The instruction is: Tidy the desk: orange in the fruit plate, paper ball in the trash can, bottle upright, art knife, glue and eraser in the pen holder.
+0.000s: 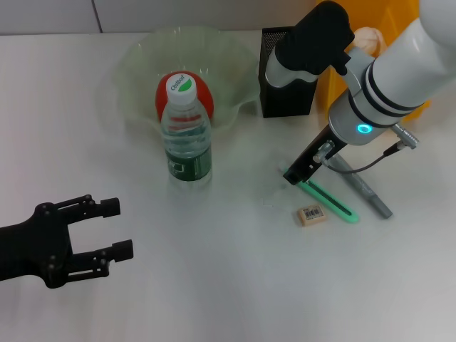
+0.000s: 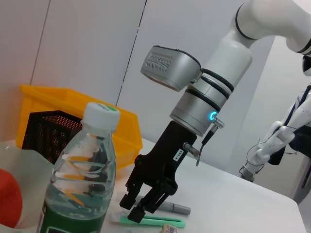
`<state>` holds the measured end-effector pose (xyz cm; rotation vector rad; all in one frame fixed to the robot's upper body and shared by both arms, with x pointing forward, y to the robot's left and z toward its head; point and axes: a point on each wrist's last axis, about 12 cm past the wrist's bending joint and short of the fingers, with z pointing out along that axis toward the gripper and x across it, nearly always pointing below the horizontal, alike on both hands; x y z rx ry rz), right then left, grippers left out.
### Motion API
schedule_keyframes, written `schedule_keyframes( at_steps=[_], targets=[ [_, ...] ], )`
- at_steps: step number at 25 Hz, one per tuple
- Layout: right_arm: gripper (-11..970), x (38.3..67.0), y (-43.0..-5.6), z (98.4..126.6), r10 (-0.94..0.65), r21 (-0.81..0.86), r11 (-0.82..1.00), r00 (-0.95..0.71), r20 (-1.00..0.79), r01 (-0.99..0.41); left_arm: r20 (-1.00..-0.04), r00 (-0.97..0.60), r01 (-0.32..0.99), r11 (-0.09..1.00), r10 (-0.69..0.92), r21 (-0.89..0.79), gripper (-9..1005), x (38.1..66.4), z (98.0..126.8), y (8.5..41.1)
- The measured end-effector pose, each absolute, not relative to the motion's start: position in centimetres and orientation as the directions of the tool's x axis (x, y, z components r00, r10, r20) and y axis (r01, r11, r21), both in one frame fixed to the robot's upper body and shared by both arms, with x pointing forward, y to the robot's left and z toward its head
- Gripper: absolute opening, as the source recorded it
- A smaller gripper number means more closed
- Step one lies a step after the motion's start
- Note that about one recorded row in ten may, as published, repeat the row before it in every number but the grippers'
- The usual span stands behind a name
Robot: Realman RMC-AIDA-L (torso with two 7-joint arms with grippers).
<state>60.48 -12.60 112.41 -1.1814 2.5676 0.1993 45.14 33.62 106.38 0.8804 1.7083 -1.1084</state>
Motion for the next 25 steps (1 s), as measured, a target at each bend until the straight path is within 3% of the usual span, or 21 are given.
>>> schedule_keyframes(
  at_steps=[20,25],
  targets=[
    [307,60.35,-12.53,111.88,-0.705,0.019,0.664,-0.635,-0.315,-0.747,-0.933,-0.35,0.888,0.347,0.085,-0.302,784,44.99,106.19,33.33],
    [160,60.22,-12.52,112.37,-0.697,0.028,0.665,-0.633,-0.336,-0.747,-0.933,-0.35,0.887,0.35,0.085,-0.301,784,44.88,106.13,33.41]
  ],
)
